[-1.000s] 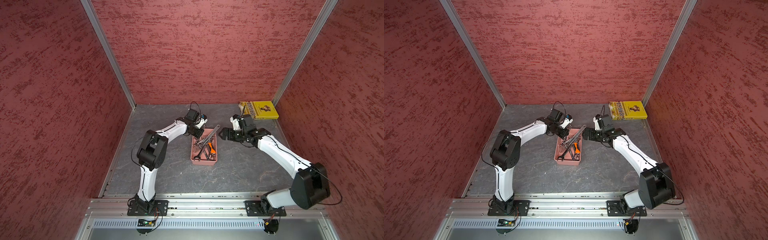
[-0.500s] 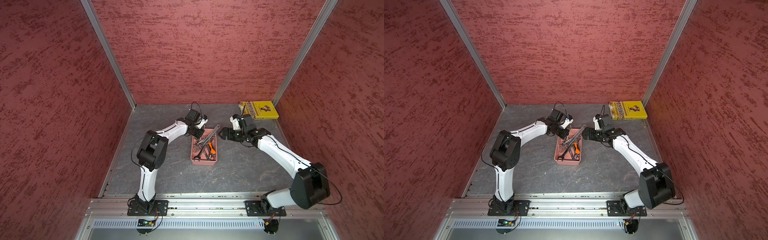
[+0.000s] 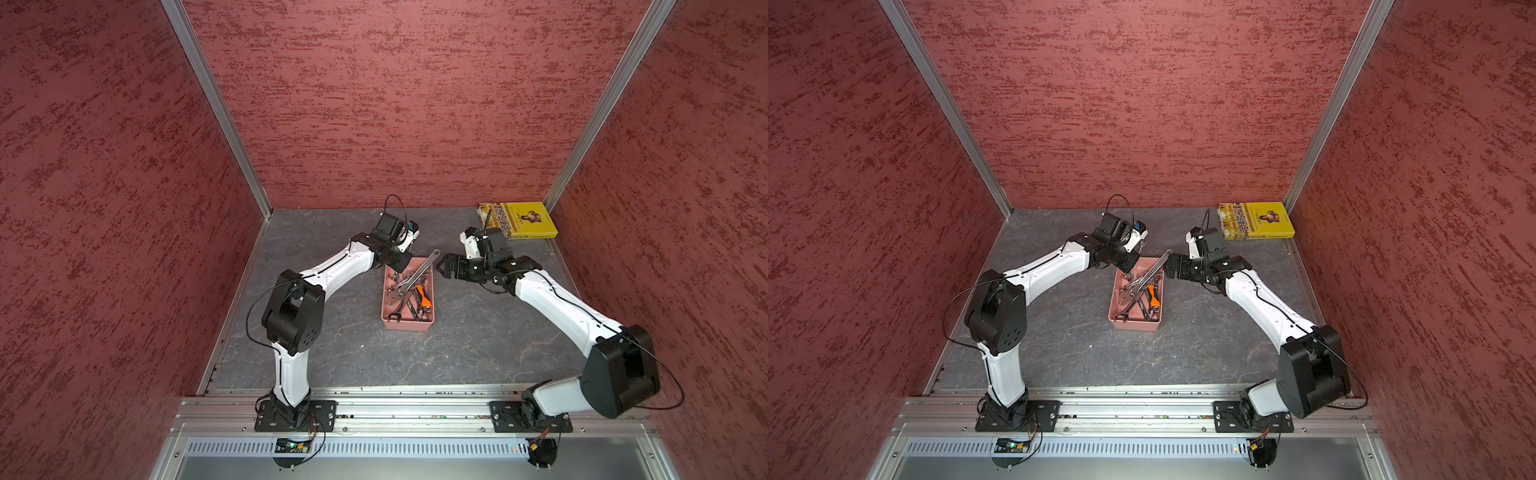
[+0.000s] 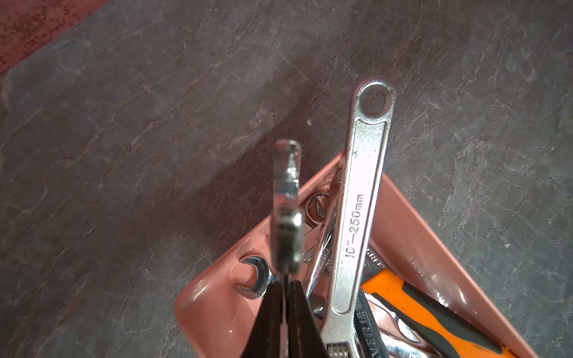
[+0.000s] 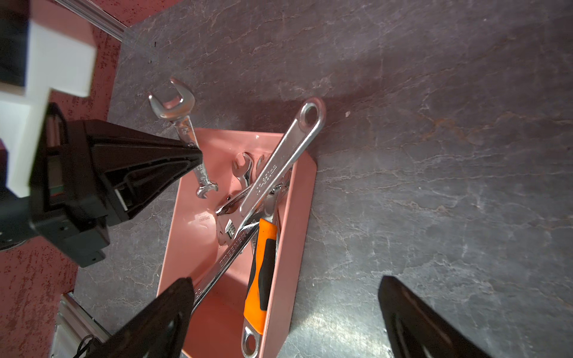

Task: Take out the wrench from the storage box
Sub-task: Pick up the wrench from the storage box.

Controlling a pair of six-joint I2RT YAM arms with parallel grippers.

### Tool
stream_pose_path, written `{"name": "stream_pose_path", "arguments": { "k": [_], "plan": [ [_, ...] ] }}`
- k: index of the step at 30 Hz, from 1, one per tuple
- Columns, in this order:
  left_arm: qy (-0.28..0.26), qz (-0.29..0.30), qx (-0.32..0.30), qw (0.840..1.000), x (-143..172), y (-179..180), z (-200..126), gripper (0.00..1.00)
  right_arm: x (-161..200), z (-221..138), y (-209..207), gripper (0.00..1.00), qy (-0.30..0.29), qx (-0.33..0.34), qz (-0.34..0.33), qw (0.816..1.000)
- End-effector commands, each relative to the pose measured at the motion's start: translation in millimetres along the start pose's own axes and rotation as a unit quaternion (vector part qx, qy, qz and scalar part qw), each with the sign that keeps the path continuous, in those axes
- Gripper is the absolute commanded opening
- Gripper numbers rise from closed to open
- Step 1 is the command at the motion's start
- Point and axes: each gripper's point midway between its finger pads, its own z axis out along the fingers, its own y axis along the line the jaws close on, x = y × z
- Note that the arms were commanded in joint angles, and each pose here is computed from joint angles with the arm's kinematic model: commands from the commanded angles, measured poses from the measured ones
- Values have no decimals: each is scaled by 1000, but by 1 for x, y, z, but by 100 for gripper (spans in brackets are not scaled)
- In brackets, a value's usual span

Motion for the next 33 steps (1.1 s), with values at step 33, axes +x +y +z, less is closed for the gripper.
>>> {"name": "stream_pose_path", "arguments": {
  "k": [33],
  "plan": [
    [104,-326,43,939,152,38,-32,0,-1,5,19,98,5,-46,7,999]
  ]
}}
